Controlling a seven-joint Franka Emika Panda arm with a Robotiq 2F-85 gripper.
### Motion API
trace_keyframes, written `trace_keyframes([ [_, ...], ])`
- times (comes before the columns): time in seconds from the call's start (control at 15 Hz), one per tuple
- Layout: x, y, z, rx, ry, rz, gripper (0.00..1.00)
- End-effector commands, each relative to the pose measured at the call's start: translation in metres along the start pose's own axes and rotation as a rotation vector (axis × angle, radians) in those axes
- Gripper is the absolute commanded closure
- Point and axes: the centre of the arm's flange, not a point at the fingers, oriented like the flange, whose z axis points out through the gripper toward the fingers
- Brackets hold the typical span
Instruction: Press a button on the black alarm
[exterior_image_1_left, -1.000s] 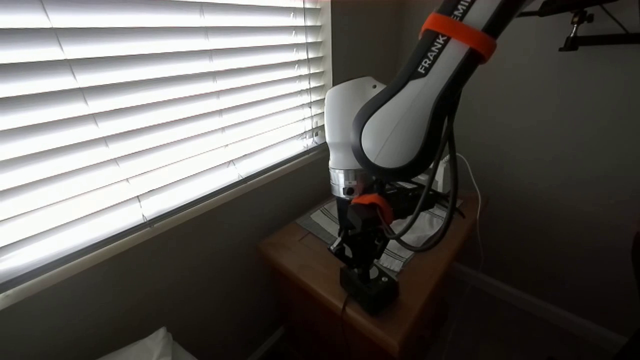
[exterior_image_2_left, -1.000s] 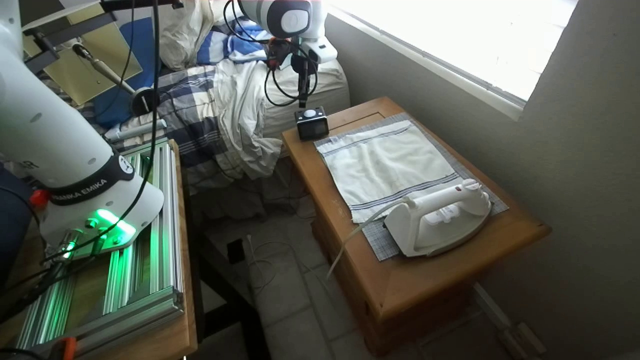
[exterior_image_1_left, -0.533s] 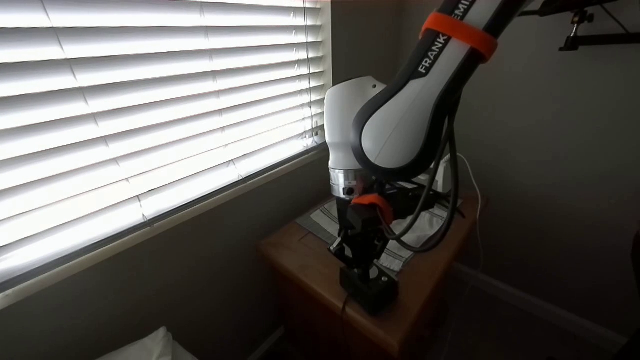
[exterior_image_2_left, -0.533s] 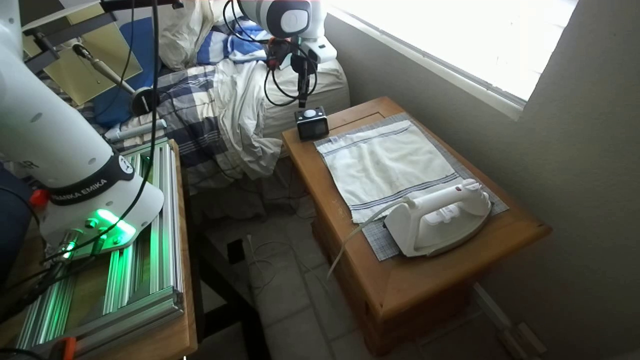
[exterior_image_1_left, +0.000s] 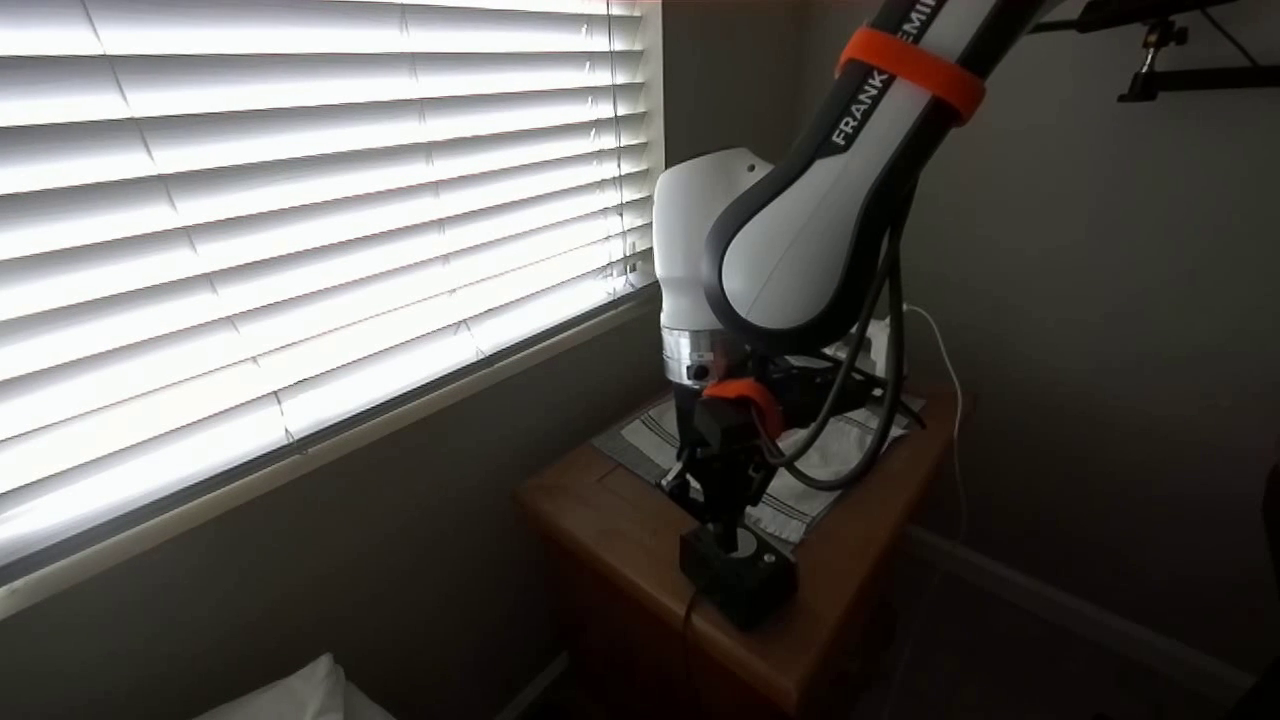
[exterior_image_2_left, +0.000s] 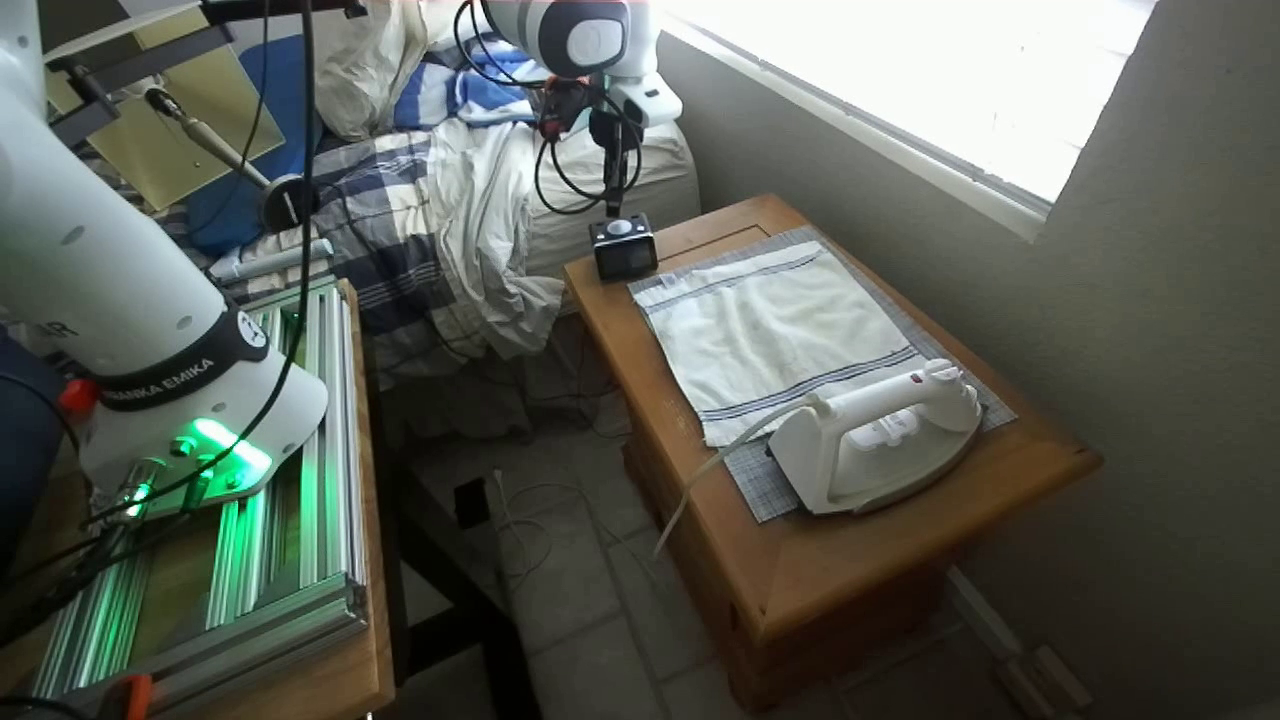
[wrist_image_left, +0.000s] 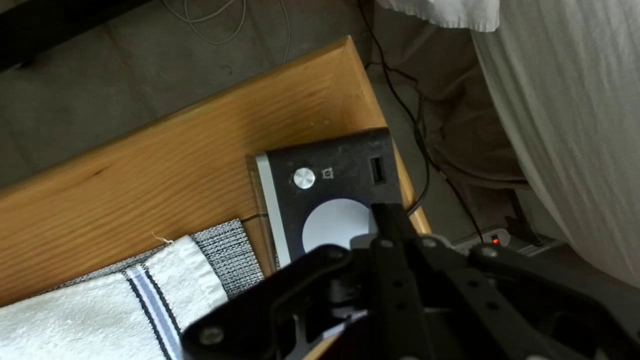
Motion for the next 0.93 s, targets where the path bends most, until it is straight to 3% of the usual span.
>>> trace_keyframes([
  [0.0, 0.006, -0.002, 0.0, 0.008, 0.011, 0.019, 1.0],
  [0.87, 0.015, -0.005, 0.014, 0.002, -0.034, 0.034, 1.0],
])
